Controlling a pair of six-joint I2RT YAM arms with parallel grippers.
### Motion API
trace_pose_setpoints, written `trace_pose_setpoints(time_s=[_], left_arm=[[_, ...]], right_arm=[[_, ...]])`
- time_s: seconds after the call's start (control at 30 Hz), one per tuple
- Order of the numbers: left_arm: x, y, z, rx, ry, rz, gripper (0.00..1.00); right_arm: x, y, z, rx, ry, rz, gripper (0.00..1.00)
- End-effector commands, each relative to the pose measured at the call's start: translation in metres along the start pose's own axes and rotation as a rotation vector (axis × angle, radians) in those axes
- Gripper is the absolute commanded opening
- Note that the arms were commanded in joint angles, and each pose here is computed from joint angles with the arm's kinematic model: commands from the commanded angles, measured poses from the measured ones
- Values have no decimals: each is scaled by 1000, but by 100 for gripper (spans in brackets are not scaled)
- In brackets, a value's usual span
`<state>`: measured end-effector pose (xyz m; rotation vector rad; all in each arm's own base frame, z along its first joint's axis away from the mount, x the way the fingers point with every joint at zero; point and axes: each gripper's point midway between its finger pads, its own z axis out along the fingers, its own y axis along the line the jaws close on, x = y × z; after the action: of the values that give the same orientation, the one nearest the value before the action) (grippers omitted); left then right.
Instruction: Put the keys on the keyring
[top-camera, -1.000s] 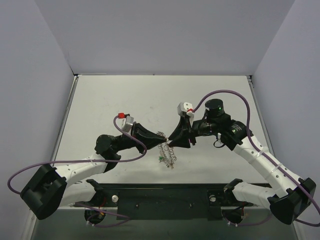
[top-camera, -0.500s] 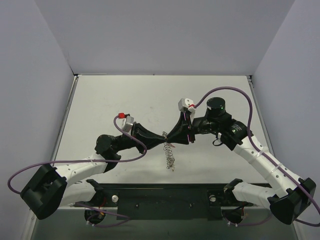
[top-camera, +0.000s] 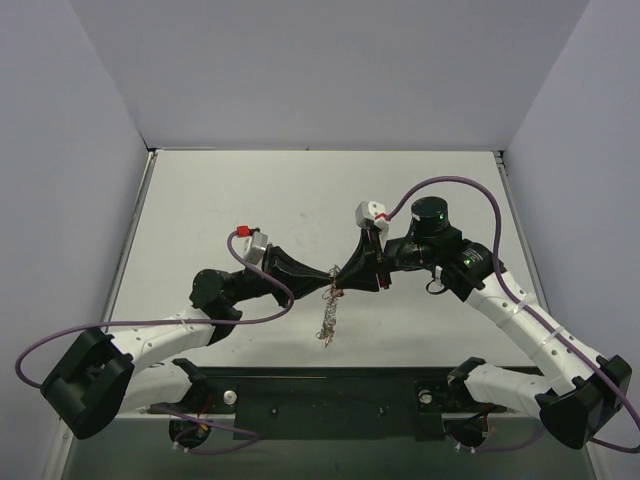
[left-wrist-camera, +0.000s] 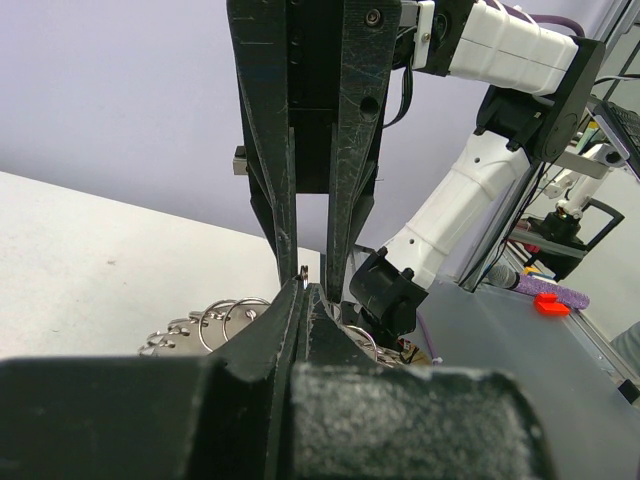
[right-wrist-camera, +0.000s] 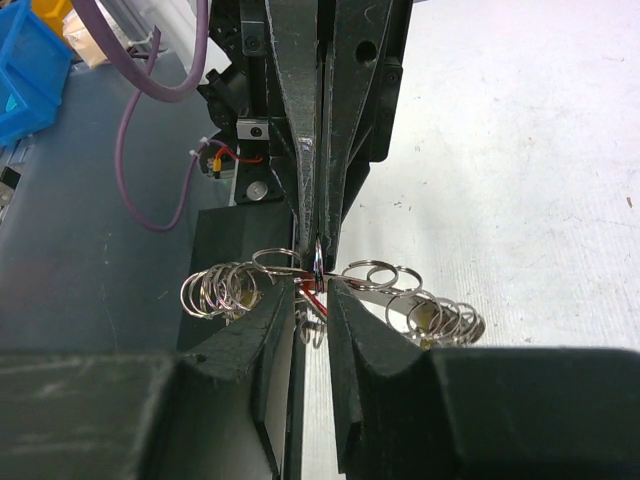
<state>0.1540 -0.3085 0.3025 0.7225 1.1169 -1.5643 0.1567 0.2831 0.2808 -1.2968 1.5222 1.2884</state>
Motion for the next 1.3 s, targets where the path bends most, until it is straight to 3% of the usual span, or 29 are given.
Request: trace_pose_setpoints(time_s=[0.0, 0.67, 0.73, 1.03, 1.07, 1.17, 1.27], left_arm=[[-68, -53, -2, 189, -258, 249, 0], [-66, -51, -1, 186, -254, 230, 0], [-66, -52, -1, 186, -255, 229, 0], [-67, -42, -5, 125, -281, 205, 0], [-63, -37, -5, 99, -267, 189, 2], [-58, -26, -8, 25, -246, 172, 26], [-47, -11, -10, -55, -186, 147, 43]], right_arm=[[-7, 2, -3, -7, -18, -51, 14], [-10, -3, 6, 14, -31, -31, 7], [-10, -2, 6, 12, -30, -31, 0], [-6, -9, -3, 82, 16, 11, 0], [-2, -11, -7, 101, 44, 18, 0], [5, -14, -16, 138, 100, 3, 0], [17, -14, -22, 153, 159, -6, 0]])
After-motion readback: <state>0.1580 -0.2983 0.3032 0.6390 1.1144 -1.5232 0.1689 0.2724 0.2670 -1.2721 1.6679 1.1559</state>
